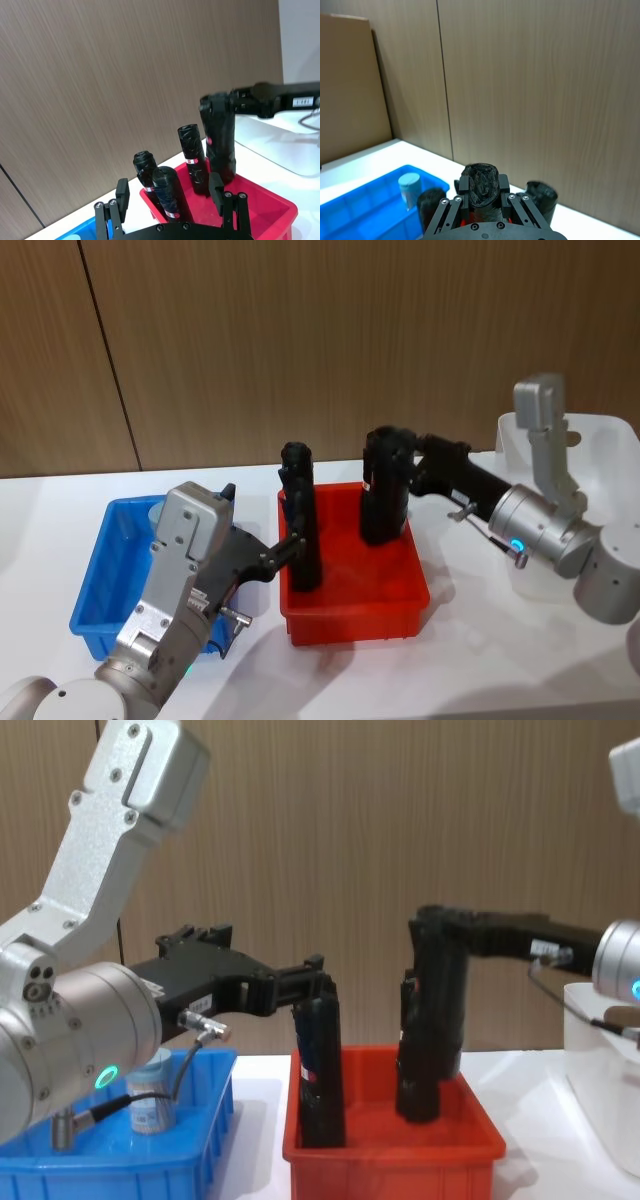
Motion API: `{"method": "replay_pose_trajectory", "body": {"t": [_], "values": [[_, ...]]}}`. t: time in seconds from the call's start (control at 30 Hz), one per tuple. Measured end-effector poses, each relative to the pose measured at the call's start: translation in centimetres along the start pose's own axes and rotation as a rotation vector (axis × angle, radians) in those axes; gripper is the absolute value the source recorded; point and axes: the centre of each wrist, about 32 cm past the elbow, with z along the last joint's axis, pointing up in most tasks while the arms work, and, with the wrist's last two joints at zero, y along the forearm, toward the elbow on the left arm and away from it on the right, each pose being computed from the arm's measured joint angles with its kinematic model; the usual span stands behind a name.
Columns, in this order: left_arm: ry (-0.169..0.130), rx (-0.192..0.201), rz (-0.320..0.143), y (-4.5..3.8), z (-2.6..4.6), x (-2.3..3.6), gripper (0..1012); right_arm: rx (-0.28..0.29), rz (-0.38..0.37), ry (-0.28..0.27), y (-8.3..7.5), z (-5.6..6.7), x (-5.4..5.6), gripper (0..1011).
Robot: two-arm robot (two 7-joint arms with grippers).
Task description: Pick the cotton swabs from the blue box and place them into the white box.
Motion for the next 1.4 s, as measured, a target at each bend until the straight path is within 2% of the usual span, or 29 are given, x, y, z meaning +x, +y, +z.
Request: {"method": "replay_pose_trajectory", "body": {"t": [0.3, 0.43, 0.8, 1.03, 1.4], "values": [[0.0, 0.0, 0.0, 0.0, 0.0, 0.0, 1004, 0.063, -0.054, -0.027, -0.7, 2.6, 0.3, 309], [0.0, 0.0, 0.0, 0.0, 0.0, 0.0, 1004, 0.078, -0.082, -0.036, -0.9, 3.3, 0.6, 309], [0.0, 0.0, 0.0, 0.0, 0.0, 0.0, 1004, 0.11, -0.229, -0.079, -2.2, 5.7, 2.2, 309], [0.0, 0.0, 0.0, 0.0, 0.0, 0.0, 1004, 0.104, -0.314, -0.1, -2.8, 6.7, 2.9, 309], [0.0, 0.0, 0.0, 0.0, 0.0, 0.0, 1004, 0.044, -0.49, -0.126, -3.6, 7.9, 4.2, 309]]}}
